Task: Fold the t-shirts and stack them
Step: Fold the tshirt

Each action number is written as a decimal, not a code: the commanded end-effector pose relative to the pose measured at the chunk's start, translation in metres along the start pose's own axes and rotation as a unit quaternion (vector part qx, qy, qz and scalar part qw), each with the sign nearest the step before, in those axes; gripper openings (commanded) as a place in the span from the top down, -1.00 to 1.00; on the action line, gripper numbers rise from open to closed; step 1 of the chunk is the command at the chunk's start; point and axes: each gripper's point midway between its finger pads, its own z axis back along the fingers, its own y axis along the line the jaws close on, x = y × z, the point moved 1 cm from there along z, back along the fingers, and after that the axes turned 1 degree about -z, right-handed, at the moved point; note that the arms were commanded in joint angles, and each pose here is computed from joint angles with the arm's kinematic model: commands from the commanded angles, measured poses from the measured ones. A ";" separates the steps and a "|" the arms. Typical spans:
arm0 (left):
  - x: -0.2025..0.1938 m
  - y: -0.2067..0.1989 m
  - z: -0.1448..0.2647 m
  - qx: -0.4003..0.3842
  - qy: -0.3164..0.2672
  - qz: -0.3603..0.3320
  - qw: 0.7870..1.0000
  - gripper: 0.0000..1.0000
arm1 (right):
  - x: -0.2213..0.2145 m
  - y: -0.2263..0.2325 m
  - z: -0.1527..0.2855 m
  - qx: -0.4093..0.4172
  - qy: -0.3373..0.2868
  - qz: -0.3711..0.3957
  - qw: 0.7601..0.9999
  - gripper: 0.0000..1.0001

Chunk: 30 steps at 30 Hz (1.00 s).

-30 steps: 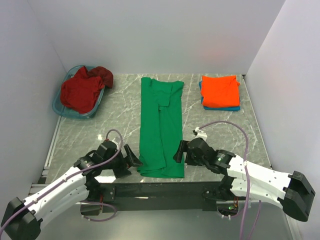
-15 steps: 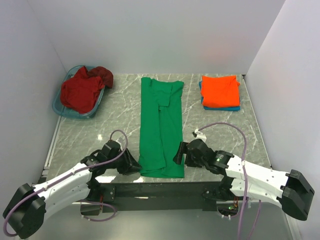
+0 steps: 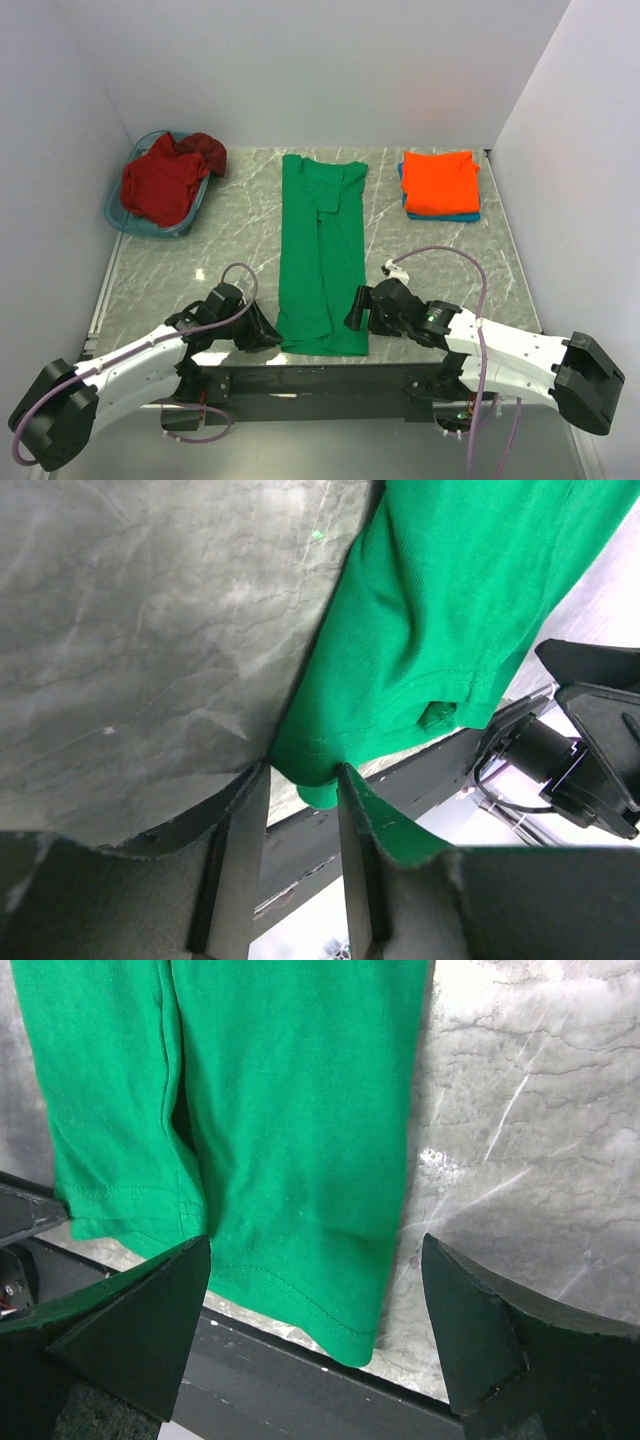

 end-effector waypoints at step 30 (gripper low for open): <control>-0.013 0.004 -0.005 -0.023 0.027 -0.010 0.999 0.99 | -0.049 -0.021 0.000 0.006 0.091 -0.019 0.996 -0.65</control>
